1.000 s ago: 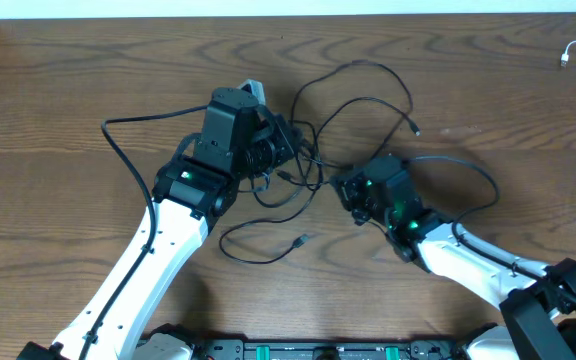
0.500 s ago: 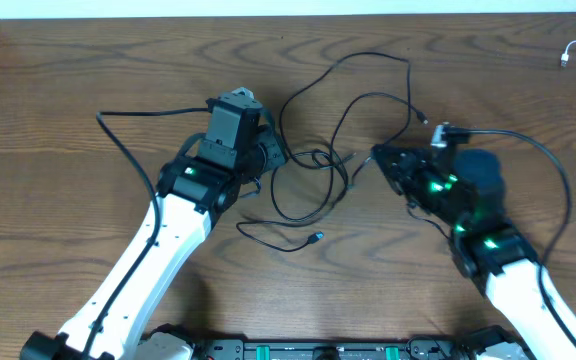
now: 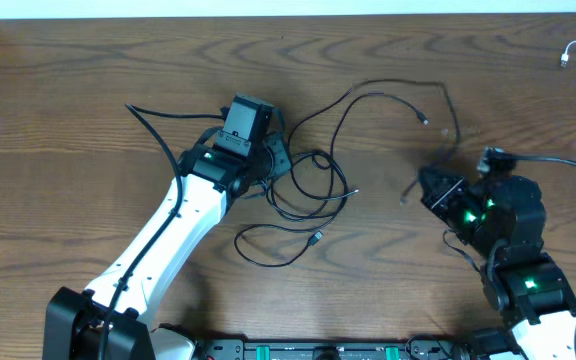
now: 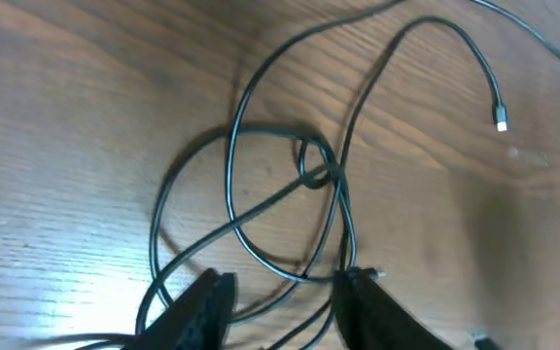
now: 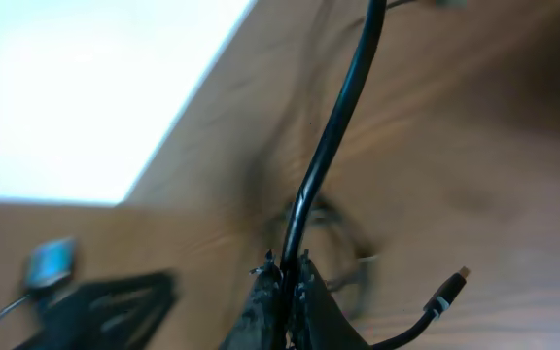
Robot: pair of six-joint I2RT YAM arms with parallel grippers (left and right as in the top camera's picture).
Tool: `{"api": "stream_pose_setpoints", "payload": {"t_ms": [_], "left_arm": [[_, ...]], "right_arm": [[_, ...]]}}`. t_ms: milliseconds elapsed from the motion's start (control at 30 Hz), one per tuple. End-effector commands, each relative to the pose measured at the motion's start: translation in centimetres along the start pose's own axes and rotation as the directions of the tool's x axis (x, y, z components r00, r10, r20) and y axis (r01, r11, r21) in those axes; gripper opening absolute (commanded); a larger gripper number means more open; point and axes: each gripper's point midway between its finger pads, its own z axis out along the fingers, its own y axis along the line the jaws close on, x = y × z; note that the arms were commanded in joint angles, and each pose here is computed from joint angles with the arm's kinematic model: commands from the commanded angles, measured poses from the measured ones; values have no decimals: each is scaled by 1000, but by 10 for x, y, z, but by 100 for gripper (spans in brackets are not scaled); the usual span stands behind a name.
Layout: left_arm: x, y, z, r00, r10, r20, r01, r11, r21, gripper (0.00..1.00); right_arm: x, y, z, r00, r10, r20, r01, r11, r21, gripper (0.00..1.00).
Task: Untangle cables
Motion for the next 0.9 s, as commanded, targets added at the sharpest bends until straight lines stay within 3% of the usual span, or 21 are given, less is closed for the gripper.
{"api": "stream_pose_setpoints", "payload": {"t_ms": [0,200,467,500,600,867], "left_arm": [[4,-8,-1,999,23,-25,-22,999,34,46],[7,-11,0,999,32,-30,-31,999,35,55],[9,-12,1,997,67,-28,-66,997,31,55],[9,-12,1,996,80,-26,-79,996,29,55],[7,-7,1,995,100,-12,-100,995,2,55],[2,21,-1,995,98,20,-94,985,-145,56]], "right_arm": [[-23,-28,-5,990,-50,131,30,989,147,2],[-22,-36,-4,990,-73,123,50,981,187,2],[-30,-105,-4,979,-131,155,34,858,513,2],[-28,-108,-2,981,-129,144,35,851,524,5],[-23,-110,5,986,-108,125,28,853,521,34],[-23,-79,13,993,-77,89,34,911,411,63]]}}
